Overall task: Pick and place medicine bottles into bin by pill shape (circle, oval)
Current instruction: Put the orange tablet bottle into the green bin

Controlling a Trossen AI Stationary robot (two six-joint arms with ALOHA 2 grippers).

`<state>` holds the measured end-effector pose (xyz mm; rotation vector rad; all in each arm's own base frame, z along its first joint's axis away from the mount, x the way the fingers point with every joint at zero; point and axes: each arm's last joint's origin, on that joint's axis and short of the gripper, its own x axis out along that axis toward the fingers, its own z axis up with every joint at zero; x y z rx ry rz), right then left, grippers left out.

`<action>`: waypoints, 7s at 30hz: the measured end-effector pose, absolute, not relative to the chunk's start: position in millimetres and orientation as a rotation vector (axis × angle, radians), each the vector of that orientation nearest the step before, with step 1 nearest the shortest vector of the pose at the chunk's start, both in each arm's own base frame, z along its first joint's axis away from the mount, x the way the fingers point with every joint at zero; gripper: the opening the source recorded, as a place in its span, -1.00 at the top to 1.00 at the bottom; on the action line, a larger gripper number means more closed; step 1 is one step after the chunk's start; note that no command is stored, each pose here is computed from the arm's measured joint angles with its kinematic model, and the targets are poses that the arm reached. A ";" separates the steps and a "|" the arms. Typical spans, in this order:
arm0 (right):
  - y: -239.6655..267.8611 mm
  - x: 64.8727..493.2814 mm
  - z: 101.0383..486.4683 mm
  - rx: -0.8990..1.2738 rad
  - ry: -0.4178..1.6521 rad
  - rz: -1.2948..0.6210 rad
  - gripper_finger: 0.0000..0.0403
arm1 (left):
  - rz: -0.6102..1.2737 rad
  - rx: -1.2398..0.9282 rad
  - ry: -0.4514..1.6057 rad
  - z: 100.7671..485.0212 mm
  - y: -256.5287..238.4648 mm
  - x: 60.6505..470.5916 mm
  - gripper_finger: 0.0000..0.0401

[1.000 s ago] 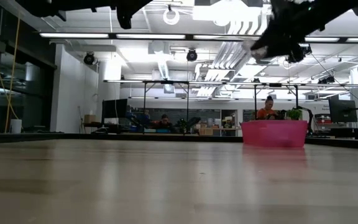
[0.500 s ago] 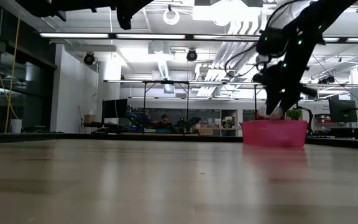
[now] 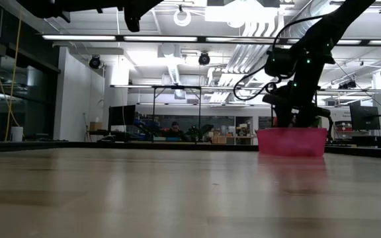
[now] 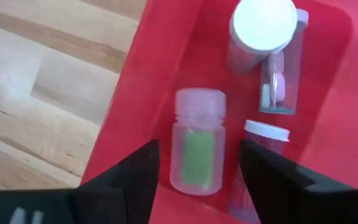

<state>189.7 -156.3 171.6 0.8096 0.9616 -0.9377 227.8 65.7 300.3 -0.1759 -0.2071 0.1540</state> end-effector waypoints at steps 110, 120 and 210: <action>-44.3 203.7 286.9 0.222 0.061 -0.087 -0.19 | 0.955 -1.070 1.499 176.9 -121.2 240.7 0.49; -44.0 203.7 287.0 0.288 0.059 -0.081 -0.19 | 0.781 -0.966 1.306 212.6 -86.4 241.4 0.47; -40.5 291.4 285.3 0.189 0.663 -0.067 0.58 | 0.221 -0.483 0.575 312.1 102.0 354.5 0.25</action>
